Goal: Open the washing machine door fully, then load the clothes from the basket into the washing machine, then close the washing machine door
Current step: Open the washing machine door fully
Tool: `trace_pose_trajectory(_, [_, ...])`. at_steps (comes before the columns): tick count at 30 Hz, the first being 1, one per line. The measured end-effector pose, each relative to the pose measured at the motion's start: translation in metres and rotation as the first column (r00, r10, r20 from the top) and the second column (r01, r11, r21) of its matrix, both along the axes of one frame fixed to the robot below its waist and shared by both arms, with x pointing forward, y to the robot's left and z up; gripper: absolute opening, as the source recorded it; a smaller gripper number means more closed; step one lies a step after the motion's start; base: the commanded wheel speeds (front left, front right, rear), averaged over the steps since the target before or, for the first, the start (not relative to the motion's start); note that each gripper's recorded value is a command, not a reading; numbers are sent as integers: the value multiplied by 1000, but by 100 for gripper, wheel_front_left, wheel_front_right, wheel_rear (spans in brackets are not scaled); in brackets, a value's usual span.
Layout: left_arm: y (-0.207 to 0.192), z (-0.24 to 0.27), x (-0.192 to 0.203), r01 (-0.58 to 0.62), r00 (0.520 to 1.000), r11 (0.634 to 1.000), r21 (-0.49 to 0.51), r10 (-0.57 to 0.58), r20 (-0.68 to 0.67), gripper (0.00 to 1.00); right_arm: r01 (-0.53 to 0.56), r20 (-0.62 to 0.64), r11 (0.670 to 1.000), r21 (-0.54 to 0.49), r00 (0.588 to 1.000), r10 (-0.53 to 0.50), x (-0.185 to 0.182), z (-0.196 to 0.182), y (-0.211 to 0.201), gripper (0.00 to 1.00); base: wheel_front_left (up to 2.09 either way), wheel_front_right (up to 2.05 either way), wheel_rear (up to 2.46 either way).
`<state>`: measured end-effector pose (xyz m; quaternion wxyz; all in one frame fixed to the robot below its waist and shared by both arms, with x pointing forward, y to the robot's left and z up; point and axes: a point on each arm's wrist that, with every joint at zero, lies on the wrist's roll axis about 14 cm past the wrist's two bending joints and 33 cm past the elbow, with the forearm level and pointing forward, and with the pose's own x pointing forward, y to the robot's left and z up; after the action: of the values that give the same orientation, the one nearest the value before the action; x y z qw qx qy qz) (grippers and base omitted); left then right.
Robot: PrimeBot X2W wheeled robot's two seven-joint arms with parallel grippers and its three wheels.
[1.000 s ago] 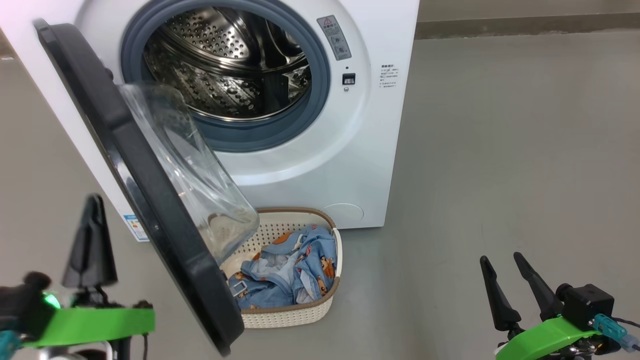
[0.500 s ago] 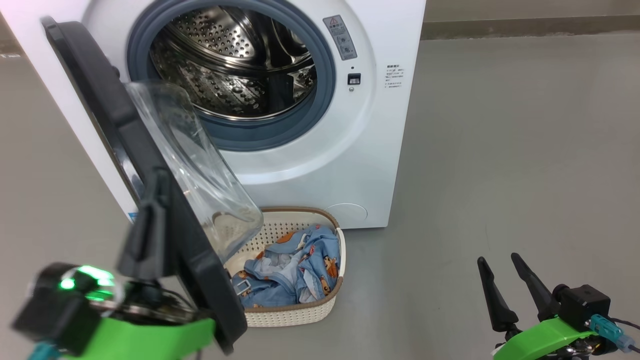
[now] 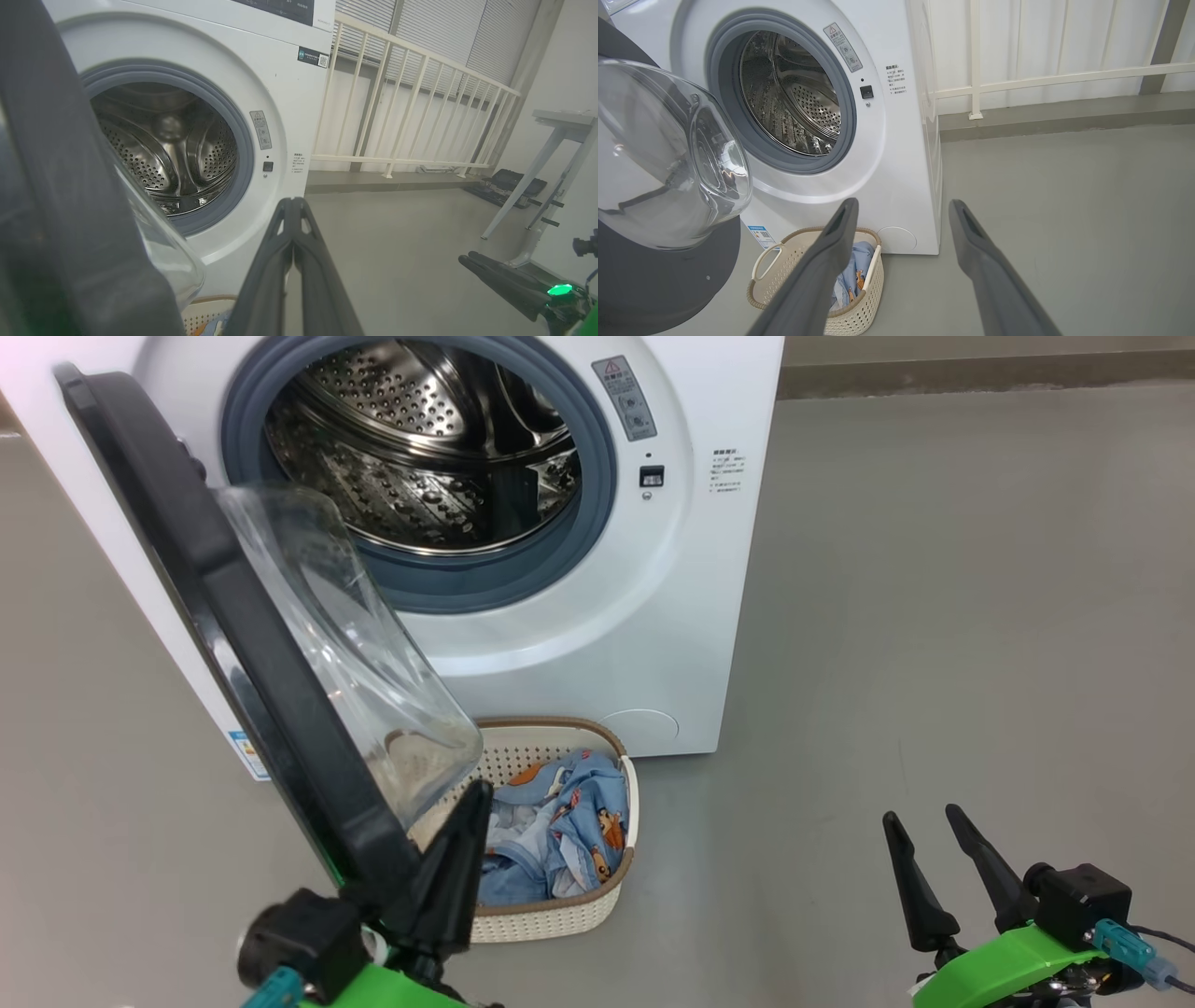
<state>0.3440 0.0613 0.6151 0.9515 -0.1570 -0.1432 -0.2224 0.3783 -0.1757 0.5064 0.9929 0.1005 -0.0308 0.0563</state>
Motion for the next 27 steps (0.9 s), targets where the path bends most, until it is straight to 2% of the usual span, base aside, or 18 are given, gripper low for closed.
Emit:
trace_pose_trajectory(8, [-9, -50, 6, 28, 989, 999, 16, -25, -148, 0, 9, -5, 1000, 1, 1000, -9, -1, -2, -3, 100, 0, 0, 0])
trace_pose_trajectory(13, [-2, -73, 11, 0, 978, 1000, 20, 4, -209, 0, 14, -2, 1000, 1, 1000, -14, 0, 0, -5, 100, 0, 0, 0])
trace_pose_trajectory(27, [29, -84, 13, -106, 969, 994, 21, 108, -224, 0, -28, -8, 1000, 0, 1000, 28, 6, -2, 10, 100, 0, 0, 0])
